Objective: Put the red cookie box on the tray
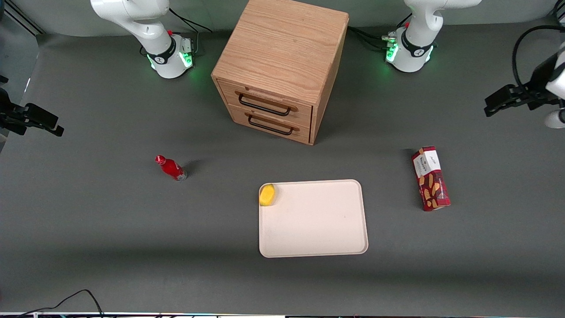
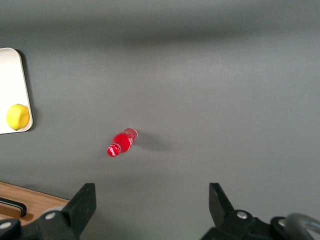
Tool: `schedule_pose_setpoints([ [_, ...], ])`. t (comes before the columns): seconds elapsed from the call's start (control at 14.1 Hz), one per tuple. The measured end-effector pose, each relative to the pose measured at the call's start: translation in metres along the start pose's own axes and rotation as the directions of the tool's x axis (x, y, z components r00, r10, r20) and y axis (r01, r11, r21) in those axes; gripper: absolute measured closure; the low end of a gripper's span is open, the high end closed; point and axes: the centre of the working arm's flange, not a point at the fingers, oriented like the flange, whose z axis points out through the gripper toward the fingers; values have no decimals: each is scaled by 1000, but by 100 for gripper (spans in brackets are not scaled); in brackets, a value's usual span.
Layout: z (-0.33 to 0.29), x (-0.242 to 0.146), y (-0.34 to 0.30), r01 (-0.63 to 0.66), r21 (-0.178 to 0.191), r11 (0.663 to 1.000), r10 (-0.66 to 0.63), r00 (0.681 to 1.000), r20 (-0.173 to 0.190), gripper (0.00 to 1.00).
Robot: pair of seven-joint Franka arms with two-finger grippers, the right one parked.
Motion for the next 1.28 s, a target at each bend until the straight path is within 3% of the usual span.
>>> schedule_pose_setpoints([
  [0.21,0,1,-7,6,1,1000,-6,1000,5,0],
  [0.92,32,-3,-15,10,24,1000,-13,992,125,0],
  [0.99,41,-1,-19,18,24,1000,-21,991,129,0],
  [1.28,86,10,-24,28,12,1000,-28,996,87,0],
])
